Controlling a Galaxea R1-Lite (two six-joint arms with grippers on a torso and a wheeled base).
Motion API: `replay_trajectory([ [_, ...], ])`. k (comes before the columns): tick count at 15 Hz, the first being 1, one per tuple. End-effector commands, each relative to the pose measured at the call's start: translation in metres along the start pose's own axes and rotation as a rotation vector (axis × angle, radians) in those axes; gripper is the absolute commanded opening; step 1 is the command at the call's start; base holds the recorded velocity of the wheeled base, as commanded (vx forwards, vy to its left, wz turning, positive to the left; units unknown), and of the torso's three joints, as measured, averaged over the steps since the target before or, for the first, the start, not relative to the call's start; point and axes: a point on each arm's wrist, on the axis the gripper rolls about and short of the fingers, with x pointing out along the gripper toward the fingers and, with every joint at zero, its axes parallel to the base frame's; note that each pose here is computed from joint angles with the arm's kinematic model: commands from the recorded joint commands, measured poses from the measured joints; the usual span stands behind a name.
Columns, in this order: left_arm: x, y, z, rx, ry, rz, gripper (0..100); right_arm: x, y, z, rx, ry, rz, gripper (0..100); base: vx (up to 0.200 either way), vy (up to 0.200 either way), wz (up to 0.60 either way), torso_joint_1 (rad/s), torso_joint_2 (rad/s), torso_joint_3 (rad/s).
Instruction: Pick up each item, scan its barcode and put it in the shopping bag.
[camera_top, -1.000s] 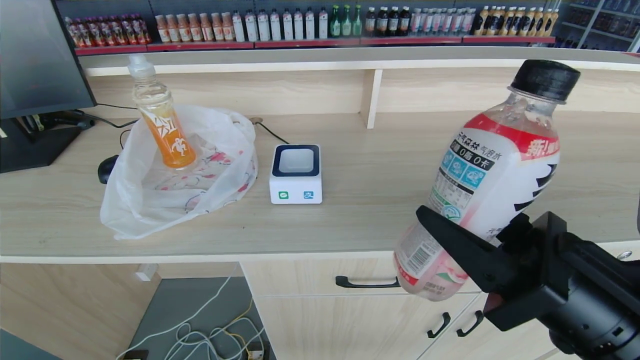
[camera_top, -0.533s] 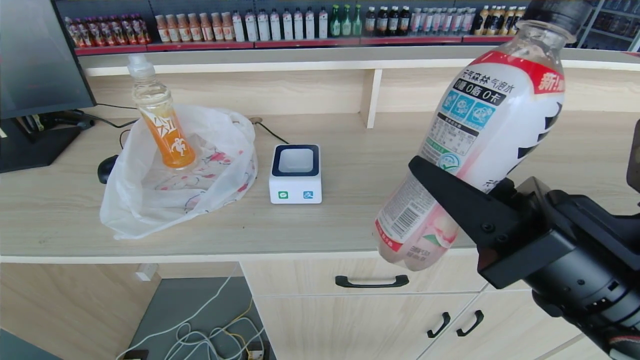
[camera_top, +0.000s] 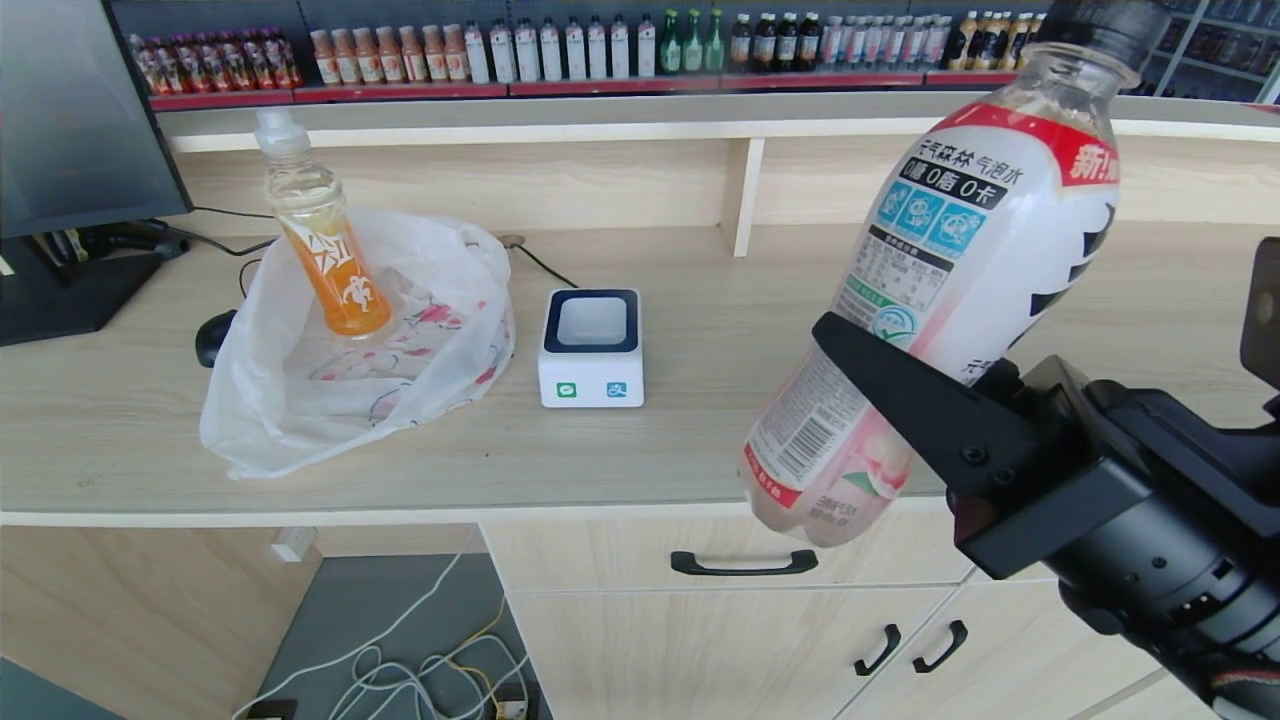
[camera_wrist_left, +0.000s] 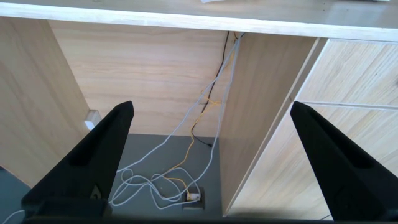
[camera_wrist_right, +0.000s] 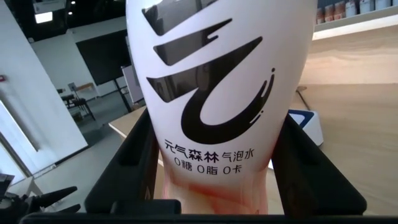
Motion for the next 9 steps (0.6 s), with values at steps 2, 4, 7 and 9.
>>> replay_trajectory([
  [2, 0.0000, 0.0000, 0.0000, 0.000, 0.000, 0.000, 100, -0.0008, 0.0006, 0.0005, 0.000, -0.001, 0.002, 0, 0.000, 0.000, 0.00, 0.000, 0.00, 0.000],
  [4, 0.0000, 0.0000, 0.0000, 0.000, 0.000, 0.000, 100, 0.0001, 0.0015, 0.0012, 0.005, -0.004, 0.010, 0, 0.000, 0.000, 0.00, 0.000, 0.00, 0.000],
  [7, 0.0000, 0.0000, 0.0000, 0.000, 0.000, 0.000, 100, -0.0029, 0.0059, 0.0017, 0.014, 0.006, 0.069, 0, 0.000, 0.000, 0.00, 0.000, 0.00, 0.000],
  [9, 0.0000, 0.0000, 0.0000, 0.000, 0.000, 0.000, 100, -0.0042, 0.0064, 0.0034, 0.015, 0.003, 0.077, 0, 0.000, 0.000, 0.00, 0.000, 0.00, 0.000],
])
